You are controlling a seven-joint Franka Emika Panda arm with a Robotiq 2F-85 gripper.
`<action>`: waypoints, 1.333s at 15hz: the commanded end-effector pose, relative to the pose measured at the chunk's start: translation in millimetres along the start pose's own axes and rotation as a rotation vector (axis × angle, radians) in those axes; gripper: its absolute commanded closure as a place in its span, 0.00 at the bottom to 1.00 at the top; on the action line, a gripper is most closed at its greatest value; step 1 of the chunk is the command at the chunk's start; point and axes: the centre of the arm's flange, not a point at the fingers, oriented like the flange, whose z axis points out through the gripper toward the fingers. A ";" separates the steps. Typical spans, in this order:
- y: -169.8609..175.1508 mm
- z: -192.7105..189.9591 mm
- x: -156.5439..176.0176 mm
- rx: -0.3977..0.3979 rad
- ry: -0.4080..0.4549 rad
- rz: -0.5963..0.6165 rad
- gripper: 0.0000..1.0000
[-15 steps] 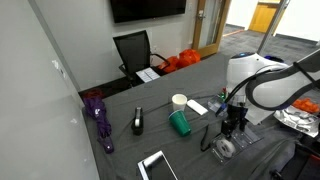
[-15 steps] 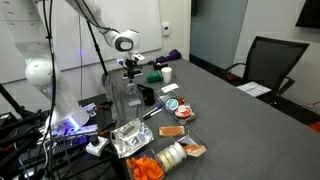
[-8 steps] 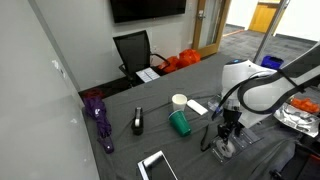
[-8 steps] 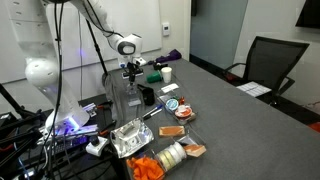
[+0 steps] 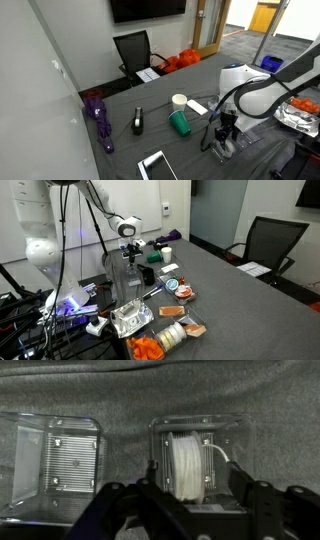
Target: Move the ribbon roll to the right tray
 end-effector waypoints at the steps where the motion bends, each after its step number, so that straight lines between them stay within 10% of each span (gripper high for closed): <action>1: -10.9 13.4 5.1 0.011 0.013 0.023 0.21; 8: -15.7 26.0 8.9 0.006 0.025 0.042 0.33; 9: -15.9 28.4 9.5 0.006 0.024 0.044 0.56; 16: -13.7 15.8 -2.1 0.003 0.011 0.035 0.93; 20: -17.0 -9.2 -13.2 -0.004 0.012 0.022 0.92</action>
